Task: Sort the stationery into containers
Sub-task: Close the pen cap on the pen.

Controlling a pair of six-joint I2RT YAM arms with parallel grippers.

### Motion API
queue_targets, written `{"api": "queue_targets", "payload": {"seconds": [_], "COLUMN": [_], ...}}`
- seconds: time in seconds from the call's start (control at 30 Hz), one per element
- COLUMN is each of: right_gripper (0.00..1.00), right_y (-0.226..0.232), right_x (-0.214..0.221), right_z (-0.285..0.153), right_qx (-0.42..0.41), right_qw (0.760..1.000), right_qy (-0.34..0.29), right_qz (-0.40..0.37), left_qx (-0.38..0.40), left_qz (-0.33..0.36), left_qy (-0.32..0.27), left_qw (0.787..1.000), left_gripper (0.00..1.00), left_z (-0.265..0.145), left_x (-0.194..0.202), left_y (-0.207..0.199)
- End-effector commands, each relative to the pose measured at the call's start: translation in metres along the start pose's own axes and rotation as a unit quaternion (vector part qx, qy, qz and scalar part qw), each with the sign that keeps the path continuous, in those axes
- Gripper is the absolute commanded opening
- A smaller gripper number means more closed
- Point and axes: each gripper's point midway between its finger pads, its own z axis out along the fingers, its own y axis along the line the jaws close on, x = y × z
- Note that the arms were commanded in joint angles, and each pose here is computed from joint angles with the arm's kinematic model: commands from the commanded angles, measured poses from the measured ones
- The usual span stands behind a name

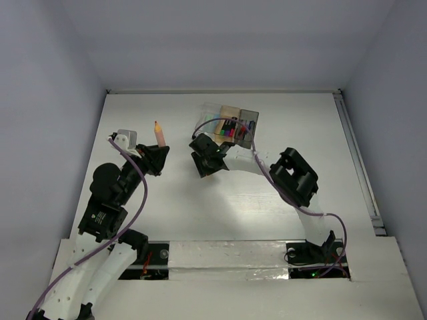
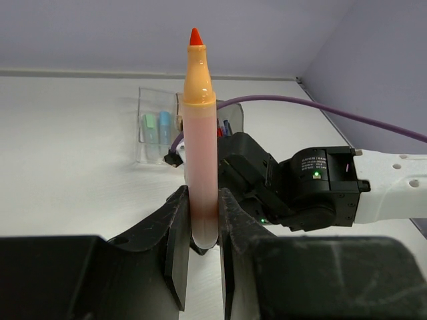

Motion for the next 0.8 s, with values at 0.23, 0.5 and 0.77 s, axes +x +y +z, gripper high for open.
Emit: {"api": "queue_targets", "payload": {"seconds": [0.23, 0.5, 0.77], "right_gripper": [0.15, 0.02, 0.00], "right_y": [-0.010, -0.009, -0.020], "right_x": [0.020, -0.019, -0.096], "right_z": [0.020, -0.030, -0.150], "right_qx": [0.045, -0.007, -0.050], "right_qw": [0.999, 0.995, 0.951], "right_qy": [0.030, -0.094, -0.283], "right_qz": [0.000, 0.042, 0.117], "left_qx": [0.022, 0.073, 0.110], "left_qz": [-0.014, -0.088, -0.144], "left_qy": [-0.012, 0.039, 0.077], "left_qw": [1.000, 0.993, 0.980], "left_gripper": [0.00, 0.00, 0.00], "left_z": [0.004, 0.009, 0.019], "left_x": [-0.002, 0.035, 0.080], "left_y": [-0.007, -0.023, -0.040]}}
